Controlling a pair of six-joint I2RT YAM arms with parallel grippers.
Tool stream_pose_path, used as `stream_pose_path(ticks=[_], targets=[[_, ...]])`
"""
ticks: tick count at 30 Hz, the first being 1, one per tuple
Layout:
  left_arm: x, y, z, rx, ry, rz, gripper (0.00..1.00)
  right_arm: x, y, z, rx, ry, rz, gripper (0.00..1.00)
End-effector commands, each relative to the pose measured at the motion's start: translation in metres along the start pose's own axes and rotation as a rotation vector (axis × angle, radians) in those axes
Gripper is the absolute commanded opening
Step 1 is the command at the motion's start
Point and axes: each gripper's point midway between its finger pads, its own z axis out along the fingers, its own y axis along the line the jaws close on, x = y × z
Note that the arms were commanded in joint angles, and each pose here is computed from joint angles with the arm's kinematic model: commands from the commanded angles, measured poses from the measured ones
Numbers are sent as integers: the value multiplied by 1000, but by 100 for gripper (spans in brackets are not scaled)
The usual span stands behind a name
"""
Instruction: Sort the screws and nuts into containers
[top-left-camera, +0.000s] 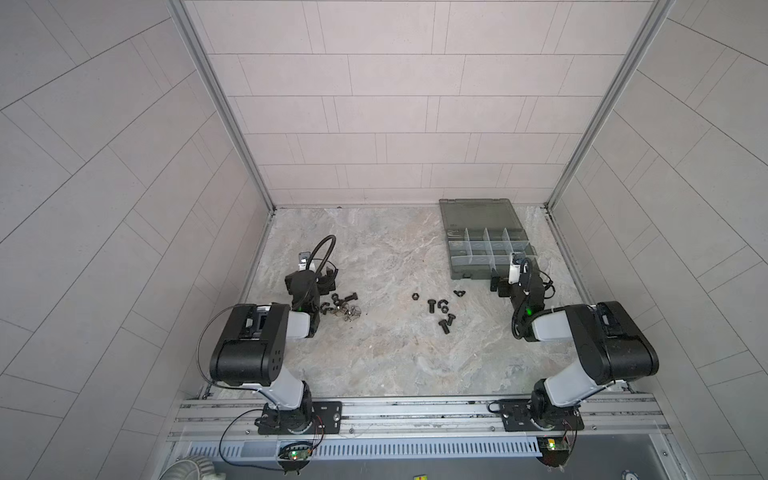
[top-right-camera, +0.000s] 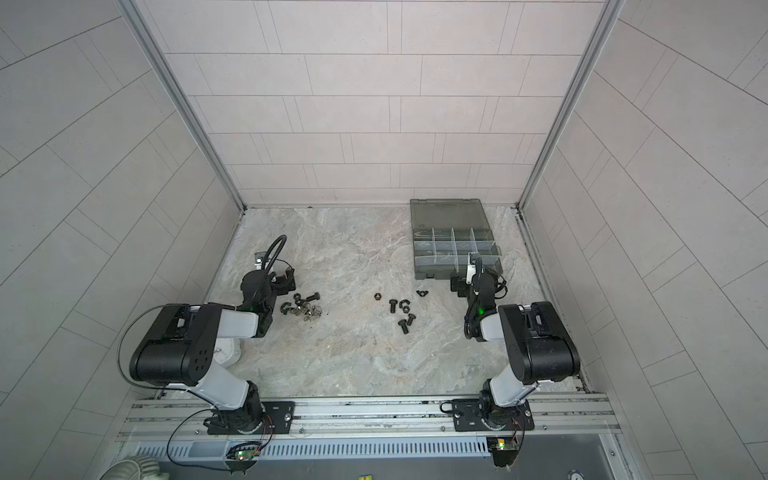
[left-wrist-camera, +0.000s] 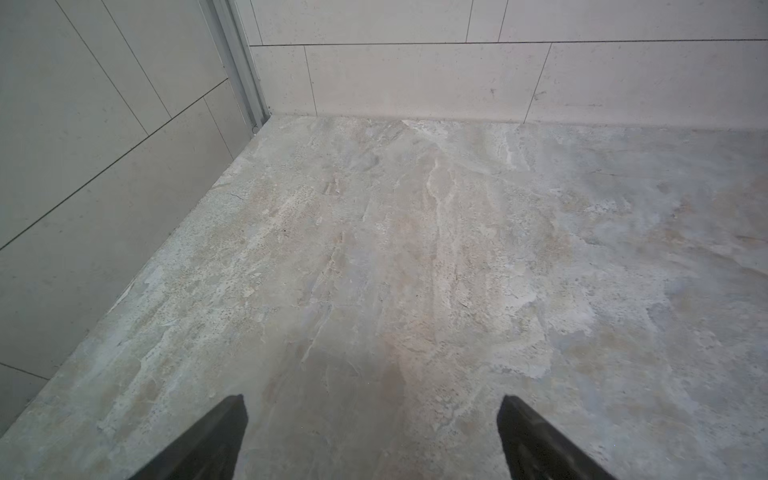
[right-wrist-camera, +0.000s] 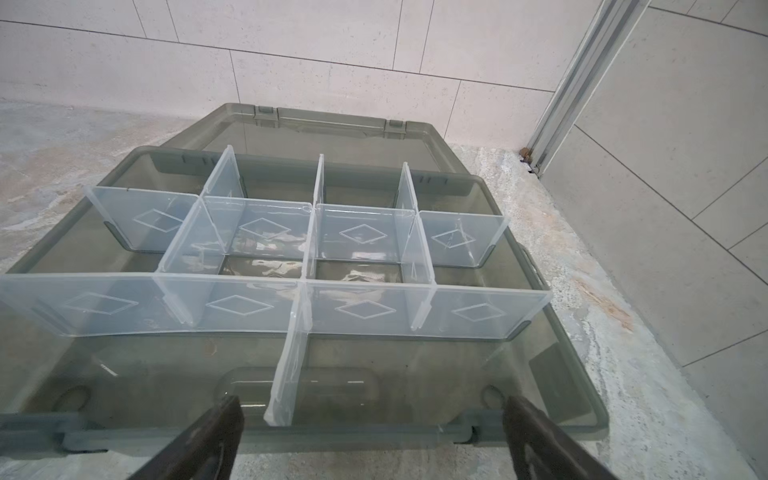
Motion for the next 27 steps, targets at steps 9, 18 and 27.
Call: stream_pose_path(ticks=[9, 18, 27], targets=[[-5, 0, 2, -1, -14, 0, 100, -1, 1, 3, -1, 2, -16, 99], [-5, -1, 2, 9, -17, -7, 100, -2, 0, 3, -1, -1, -14, 99], [-6, -1, 0, 18, -30, -10, 100, -1, 1, 3, -3, 2, -14, 99]])
